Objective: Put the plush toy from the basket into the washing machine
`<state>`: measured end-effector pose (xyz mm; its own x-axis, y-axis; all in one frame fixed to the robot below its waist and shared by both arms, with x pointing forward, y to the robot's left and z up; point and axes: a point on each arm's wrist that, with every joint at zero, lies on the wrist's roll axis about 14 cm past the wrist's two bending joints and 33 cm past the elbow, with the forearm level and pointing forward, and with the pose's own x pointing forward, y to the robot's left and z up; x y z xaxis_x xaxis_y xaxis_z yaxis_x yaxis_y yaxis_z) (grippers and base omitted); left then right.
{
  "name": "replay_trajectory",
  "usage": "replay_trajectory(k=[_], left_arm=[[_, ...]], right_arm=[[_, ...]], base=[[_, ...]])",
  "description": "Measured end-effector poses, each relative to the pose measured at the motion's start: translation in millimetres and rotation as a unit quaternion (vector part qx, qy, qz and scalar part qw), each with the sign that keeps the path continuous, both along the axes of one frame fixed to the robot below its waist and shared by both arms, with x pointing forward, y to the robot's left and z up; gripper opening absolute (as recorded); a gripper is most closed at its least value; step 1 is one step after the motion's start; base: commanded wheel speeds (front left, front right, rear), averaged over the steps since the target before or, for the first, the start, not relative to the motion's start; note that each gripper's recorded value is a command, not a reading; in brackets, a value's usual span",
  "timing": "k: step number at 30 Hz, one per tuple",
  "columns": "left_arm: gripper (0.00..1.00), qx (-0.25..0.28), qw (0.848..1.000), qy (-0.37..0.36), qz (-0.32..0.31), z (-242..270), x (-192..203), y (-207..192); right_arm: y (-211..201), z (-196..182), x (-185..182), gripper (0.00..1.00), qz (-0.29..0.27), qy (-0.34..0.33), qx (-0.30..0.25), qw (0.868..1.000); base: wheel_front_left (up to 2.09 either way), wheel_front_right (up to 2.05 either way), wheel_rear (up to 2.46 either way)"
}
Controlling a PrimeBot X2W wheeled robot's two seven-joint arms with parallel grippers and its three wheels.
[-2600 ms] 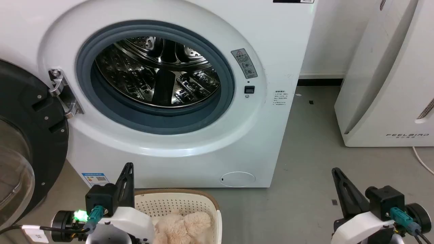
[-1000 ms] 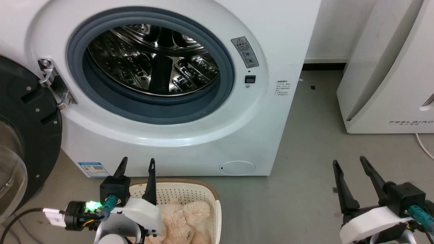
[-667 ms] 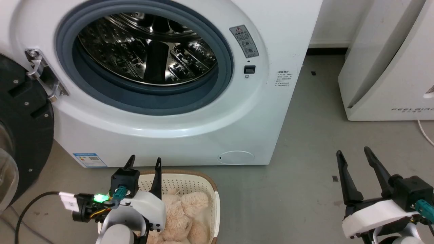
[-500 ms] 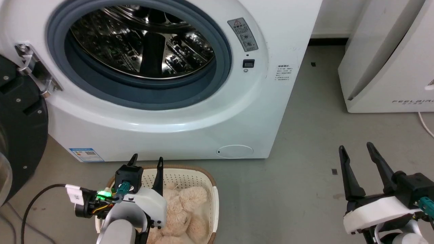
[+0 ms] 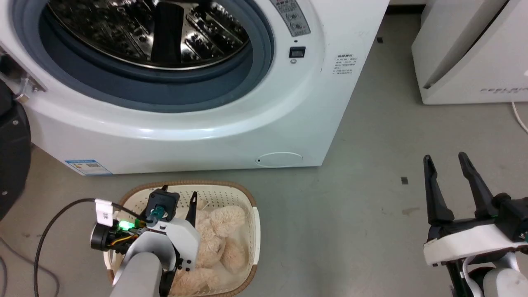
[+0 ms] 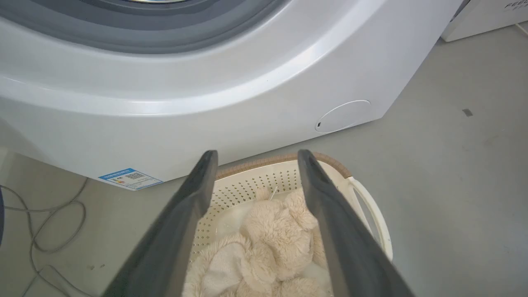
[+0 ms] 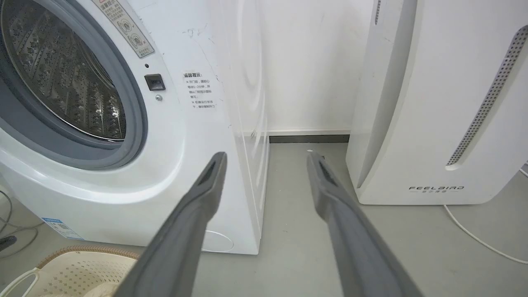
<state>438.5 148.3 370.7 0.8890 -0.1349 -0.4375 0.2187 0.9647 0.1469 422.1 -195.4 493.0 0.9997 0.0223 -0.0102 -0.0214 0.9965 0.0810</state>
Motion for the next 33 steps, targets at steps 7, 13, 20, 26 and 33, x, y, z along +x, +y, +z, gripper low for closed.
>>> replay_trajectory(k=[7,13,20,26,33], left_arm=[[1.0,0.027,0.998,0.061,-0.019,-36,2,4],[1.0,0.061,0.991,0.113,-0.047,-69,0,6],[1.0,0.102,0.976,0.175,-0.083,-107,-3,10],[1.0,0.133,0.957,0.235,-0.104,-142,-9,19],[1.0,0.171,0.928,0.303,-0.135,-183,-18,28]], right_arm=[[-4,-12,13,1.0,-0.006,0.008,0.004,1.0],[-8,-25,23,1.0,-0.012,0.016,0.006,1.0],[-11,-42,37,1.0,-0.016,0.024,0.006,1.0],[-15,-61,46,1.0,-0.022,0.036,0.006,0.999],[-24,-85,58,1.0,-0.035,0.05,0.009,0.998]], base=[[0.0,0.0,0.0],[0.0,0.0,0.0],[0.0,0.0,0.0],[0.0,0.0,0.0],[0.0,0.0,0.0]])
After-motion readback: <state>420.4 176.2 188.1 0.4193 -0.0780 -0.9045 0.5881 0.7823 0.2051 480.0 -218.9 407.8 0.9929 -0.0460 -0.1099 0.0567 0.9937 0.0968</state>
